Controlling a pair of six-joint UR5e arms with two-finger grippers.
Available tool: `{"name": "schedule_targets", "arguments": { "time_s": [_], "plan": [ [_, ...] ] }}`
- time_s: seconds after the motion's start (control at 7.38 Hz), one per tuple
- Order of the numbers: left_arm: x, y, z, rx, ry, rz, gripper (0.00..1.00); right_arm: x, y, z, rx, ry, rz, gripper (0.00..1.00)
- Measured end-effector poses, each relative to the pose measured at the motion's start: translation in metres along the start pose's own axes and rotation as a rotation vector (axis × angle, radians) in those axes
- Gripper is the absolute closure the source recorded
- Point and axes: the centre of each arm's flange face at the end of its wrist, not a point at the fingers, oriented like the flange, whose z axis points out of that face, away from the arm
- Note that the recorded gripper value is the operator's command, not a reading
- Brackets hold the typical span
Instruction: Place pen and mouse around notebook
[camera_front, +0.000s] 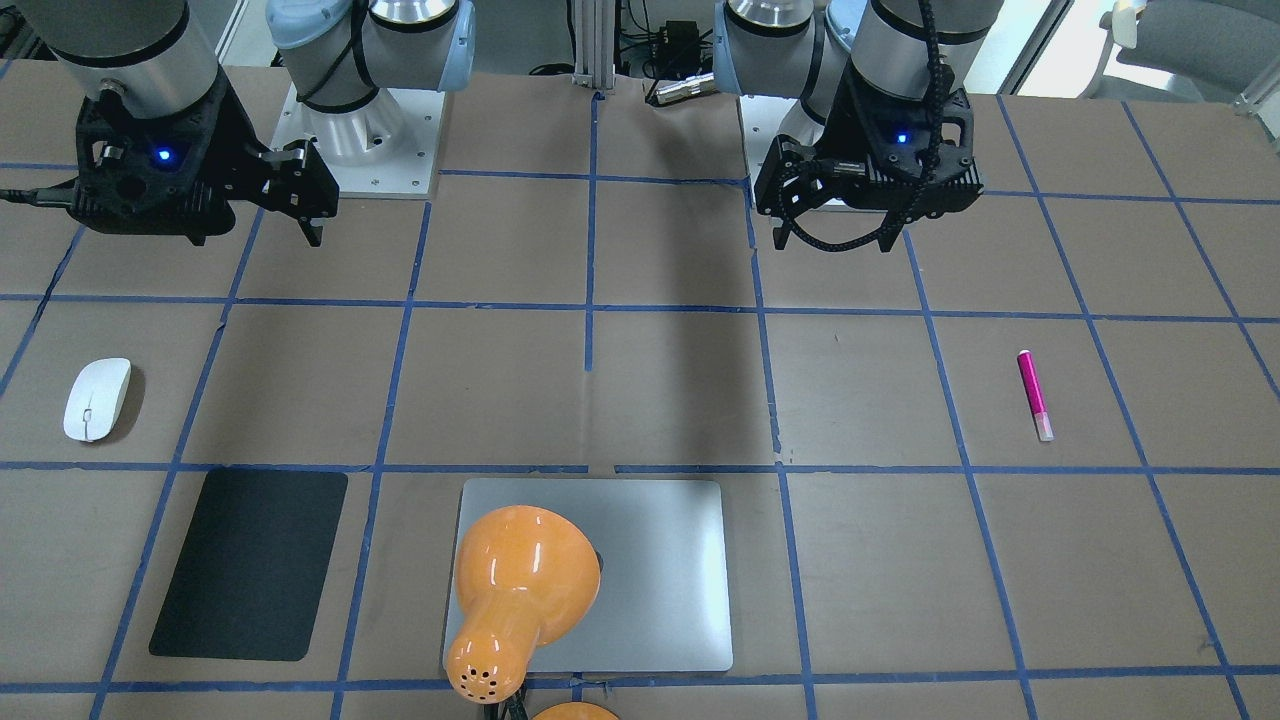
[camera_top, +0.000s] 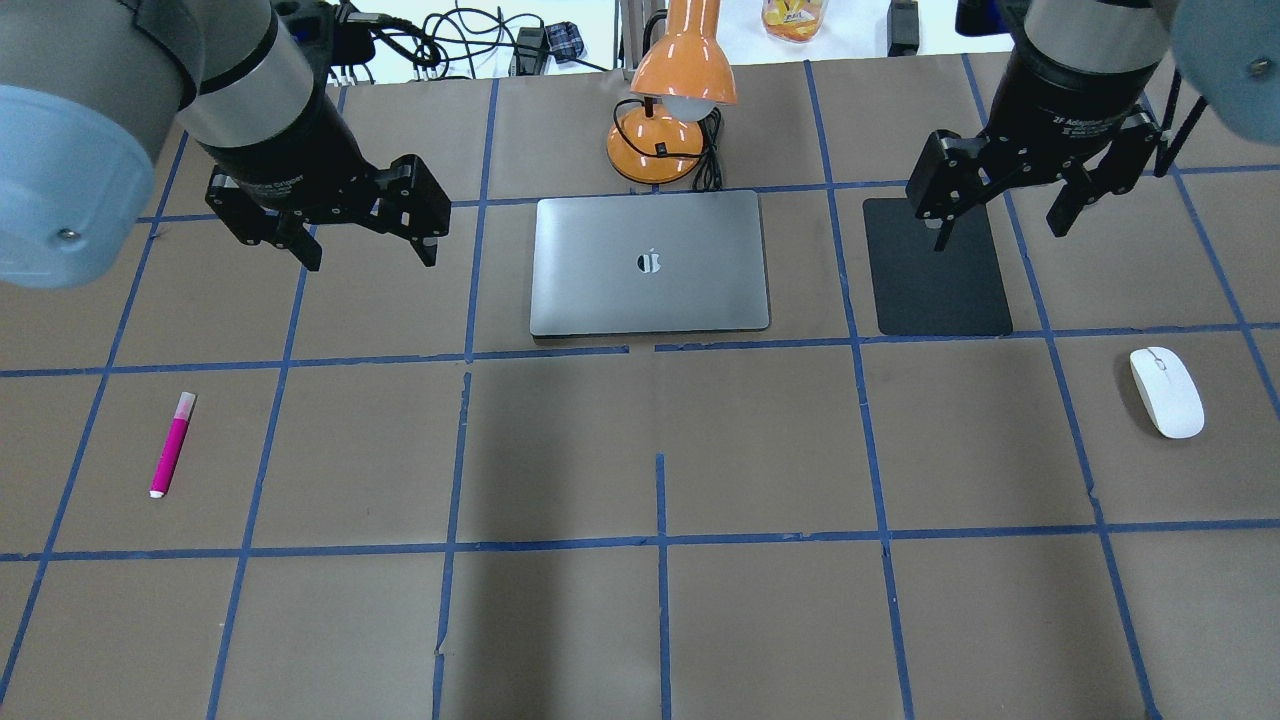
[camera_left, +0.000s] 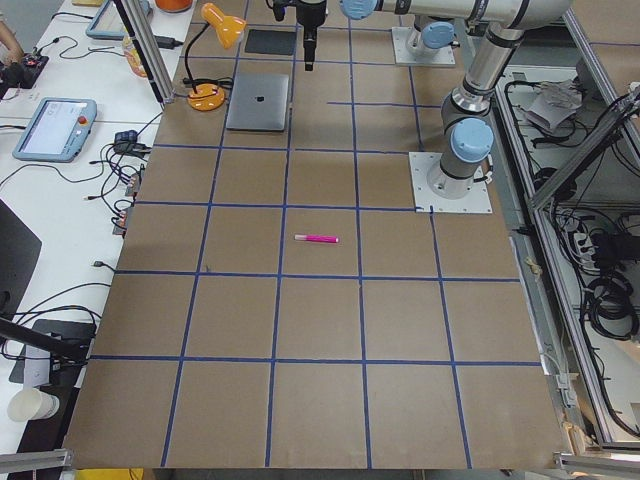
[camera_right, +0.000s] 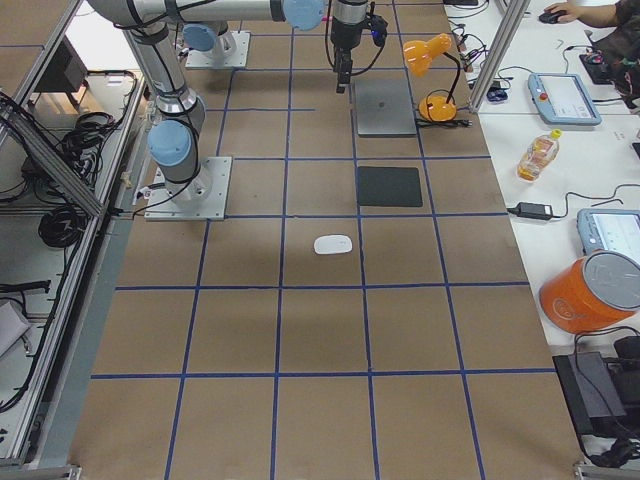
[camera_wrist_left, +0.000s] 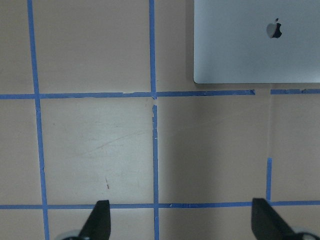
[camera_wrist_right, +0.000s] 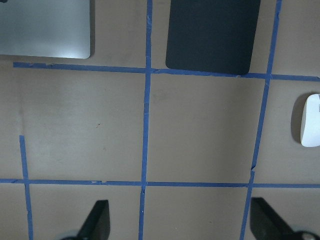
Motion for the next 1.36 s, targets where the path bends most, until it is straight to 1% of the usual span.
{"name": "schedule_targets", "arguments": {
  "time_s": [0.54, 0.68, 0.81, 1.08, 1.22, 1.36],
  "plan": [
    [-0.004, 0.002, -0.001, 0.001, -0.001, 0.001, 0.00, 0.001, -0.001, 0.000, 0.000, 0.004, -0.002, 0.00],
    [-0.014, 0.003, -0.003, 0.001, -0.004, -0.011, 0.00, 0.007, -0.004, 0.003, -0.005, 0.005, 0.002, 0.00],
    [-0.037, -0.001, 0.002, -0.008, -0.008, -0.027, 0.00, 0.028, -0.010, 0.007, -0.014, 0.001, 0.036, 0.00],
    [-0.123, -0.013, 0.035, -0.063, 0.000, -0.015, 0.00, 0.106, -0.022, 0.020, -0.016, -0.012, 0.157, 0.00],
    [-0.176, -0.014, 0.057, -0.085, 0.012, -0.008, 0.00, 0.145, -0.031, 0.035, -0.013, -0.006, 0.196, 0.00],
    [-0.226, -0.010, 0.083, -0.095, 0.025, 0.007, 0.00, 0.187, -0.041, 0.059, -0.004, 0.020, 0.216, 0.00]
  ]
}}
